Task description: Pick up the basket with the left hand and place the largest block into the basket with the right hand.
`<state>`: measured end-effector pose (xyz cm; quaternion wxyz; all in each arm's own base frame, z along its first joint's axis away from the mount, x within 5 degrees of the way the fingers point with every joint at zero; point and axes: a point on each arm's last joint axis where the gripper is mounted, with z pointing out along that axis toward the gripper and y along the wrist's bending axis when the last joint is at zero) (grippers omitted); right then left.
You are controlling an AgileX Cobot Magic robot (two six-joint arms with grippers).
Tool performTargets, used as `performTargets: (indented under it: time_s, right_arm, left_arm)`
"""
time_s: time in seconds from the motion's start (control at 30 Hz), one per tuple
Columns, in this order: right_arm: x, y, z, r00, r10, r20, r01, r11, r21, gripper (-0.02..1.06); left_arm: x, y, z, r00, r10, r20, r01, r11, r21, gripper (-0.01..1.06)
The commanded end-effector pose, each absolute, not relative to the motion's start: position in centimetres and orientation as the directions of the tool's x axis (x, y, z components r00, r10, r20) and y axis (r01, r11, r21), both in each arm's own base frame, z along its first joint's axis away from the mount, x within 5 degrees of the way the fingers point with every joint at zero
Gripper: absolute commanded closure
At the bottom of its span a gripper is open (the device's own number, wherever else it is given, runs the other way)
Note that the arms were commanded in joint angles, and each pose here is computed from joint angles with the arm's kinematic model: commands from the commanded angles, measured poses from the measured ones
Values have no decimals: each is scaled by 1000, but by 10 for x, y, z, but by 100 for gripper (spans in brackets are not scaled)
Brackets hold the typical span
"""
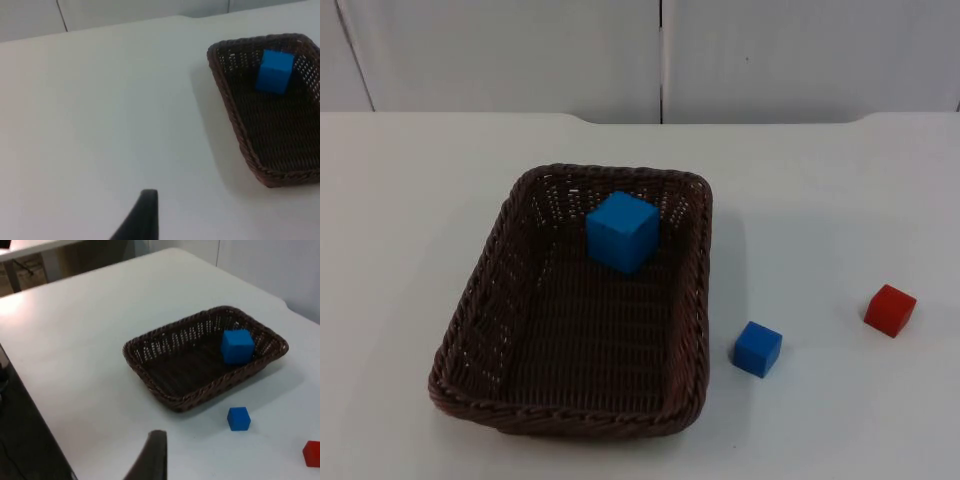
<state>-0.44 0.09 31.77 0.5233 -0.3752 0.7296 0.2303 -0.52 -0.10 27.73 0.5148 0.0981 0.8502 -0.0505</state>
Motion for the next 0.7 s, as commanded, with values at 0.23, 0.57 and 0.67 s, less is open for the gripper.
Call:
performTargets:
  time_s: [0.23, 0.57, 0.67]
  right_arm:
    - [-14, -13, 301, -250, -317, -915, -773, 635, -10, 22]
    - [-7, -4, 280, -290, -354, -889, -770, 638, -3, 22]
    - [-6, -4, 280, -299, -347, -889, -764, 645, 6, 22]
  left_arm:
    - [-5, -1, 276, -456, 116, -883, 218, 976, 15, 9]
    - [-5, 0, 275, -456, 121, -882, 213, 977, 24, 9]
    - [-5, 0, 275, -456, 123, -881, 211, 977, 27, 9]
